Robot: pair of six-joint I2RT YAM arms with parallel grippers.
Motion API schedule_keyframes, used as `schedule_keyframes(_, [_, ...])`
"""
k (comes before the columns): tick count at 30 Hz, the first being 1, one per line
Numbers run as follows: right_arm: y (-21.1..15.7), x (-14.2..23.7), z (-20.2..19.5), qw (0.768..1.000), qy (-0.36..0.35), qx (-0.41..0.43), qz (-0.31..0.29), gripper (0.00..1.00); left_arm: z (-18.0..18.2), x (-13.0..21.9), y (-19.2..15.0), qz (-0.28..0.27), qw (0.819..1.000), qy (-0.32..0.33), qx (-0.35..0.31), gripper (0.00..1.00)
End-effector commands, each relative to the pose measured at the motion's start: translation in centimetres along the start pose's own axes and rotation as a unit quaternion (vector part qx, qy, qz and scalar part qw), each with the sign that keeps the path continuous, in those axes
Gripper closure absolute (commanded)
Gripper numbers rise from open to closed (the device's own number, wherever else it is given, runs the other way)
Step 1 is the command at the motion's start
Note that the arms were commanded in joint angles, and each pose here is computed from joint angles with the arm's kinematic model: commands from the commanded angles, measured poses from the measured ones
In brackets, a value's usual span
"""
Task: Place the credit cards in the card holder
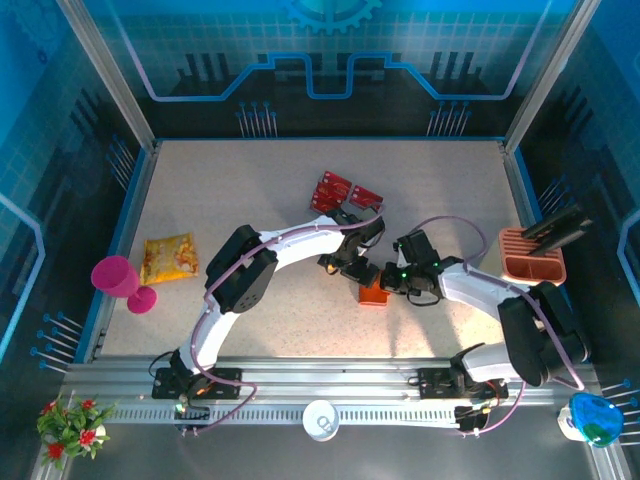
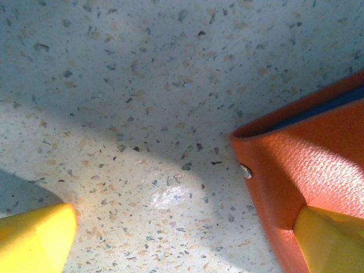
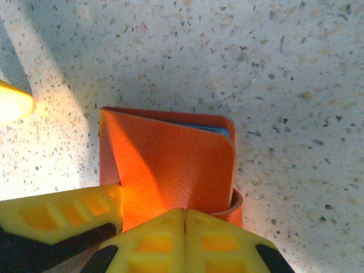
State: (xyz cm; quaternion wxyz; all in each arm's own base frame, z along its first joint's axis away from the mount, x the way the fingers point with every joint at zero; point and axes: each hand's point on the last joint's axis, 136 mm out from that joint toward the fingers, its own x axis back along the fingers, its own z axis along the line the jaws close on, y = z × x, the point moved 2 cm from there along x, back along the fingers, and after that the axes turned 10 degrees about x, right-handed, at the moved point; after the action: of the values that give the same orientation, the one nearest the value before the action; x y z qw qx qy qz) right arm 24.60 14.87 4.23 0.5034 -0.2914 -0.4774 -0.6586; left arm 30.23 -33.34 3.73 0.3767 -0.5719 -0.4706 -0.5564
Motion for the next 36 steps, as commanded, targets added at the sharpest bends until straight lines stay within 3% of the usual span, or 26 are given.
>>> schedule_keyframes(1, [-6.5,-0.7,-3.6,0.991,-0.093,-0.033,0.093,1.00,3.5,-3.8,-3.6,0.079,0.993,0.085,-0.013,0.01])
schedule_keyframes(16, [-11.9,-1.4,-5.6,0.980,-0.182,-0.043,0.068,1.00,3.6,-3.8,-4.0,0.080,0.993,0.081,-0.009,0.01])
schedule_keyframes(27, [-13.7,-2.1,-5.2,0.984,-0.153,-0.032,0.086,1.00,3.3,-3.9,-3.8,0.077,0.994,0.071,-0.007,0.01])
schedule_keyframes(31, [-10.9,-2.0,-2.7,0.991,-0.110,-0.026,0.070,0.72,3.4,-3.2,-2.7,0.065,0.996,0.059,0.007,0.01])
schedule_keyframes(36, [-4.1,0.9,1.2,0.999,-0.042,-0.017,0.008,0.39,4.3,0.2,1.1,0.011,0.999,0.026,0.043,0.01])
